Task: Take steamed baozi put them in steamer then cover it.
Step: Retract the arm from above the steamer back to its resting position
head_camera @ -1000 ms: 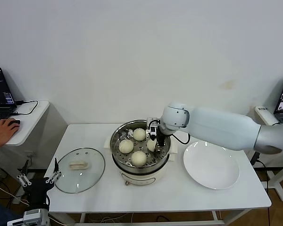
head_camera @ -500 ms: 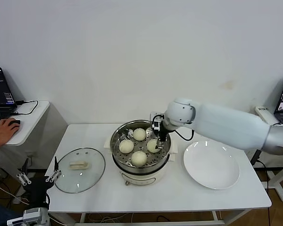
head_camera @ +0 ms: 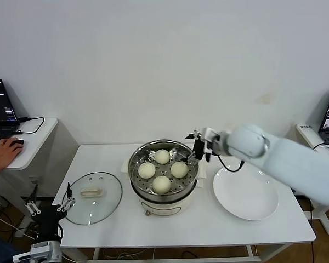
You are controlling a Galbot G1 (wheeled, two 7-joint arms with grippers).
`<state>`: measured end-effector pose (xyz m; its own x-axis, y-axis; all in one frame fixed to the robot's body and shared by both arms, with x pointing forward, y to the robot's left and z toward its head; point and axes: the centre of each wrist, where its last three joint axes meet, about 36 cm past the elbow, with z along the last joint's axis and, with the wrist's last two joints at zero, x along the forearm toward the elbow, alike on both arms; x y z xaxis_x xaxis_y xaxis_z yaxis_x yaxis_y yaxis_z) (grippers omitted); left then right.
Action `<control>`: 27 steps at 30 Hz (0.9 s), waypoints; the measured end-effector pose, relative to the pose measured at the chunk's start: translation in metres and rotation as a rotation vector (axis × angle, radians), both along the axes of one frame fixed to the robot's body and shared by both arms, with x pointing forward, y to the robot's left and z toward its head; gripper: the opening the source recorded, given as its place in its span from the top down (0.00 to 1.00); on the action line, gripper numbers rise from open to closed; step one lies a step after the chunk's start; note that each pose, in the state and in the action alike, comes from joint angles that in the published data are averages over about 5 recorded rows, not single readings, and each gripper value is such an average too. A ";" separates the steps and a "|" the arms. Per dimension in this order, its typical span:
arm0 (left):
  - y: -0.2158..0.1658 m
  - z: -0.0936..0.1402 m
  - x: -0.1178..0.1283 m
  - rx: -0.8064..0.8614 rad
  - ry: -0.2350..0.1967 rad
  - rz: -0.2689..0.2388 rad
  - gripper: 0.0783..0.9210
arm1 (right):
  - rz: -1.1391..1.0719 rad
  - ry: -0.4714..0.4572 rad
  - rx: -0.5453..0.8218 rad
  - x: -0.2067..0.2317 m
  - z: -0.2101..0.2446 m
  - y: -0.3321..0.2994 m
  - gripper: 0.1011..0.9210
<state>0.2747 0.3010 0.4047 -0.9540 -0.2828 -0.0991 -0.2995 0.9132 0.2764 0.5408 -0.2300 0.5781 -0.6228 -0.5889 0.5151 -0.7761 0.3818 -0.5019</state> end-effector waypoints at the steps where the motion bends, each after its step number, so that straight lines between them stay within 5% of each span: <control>1: -0.001 -0.001 0.000 -0.003 -0.003 -0.002 0.12 | -0.013 -0.023 0.039 -0.005 -0.008 -0.005 0.12; 17: -0.012 -0.026 0.000 0.087 -0.029 -0.031 0.12 | -0.307 -0.311 0.593 -0.106 -0.146 -0.061 0.12; 22: 0.000 -0.040 0.000 0.296 -0.024 -0.033 0.12 | -0.466 -0.330 0.658 -0.154 -0.184 -0.077 0.12; 27: 0.022 -0.056 -0.005 0.603 0.046 -0.083 0.12 | -0.611 -0.345 0.654 -0.197 -0.209 -0.095 0.12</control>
<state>0.2698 0.3231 0.3486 -0.9777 -0.1139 -0.1766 -0.2091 0.6117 0.7630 0.3436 -0.3251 0.3687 -0.9736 -0.2174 -0.0699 -0.1987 0.9574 -0.2097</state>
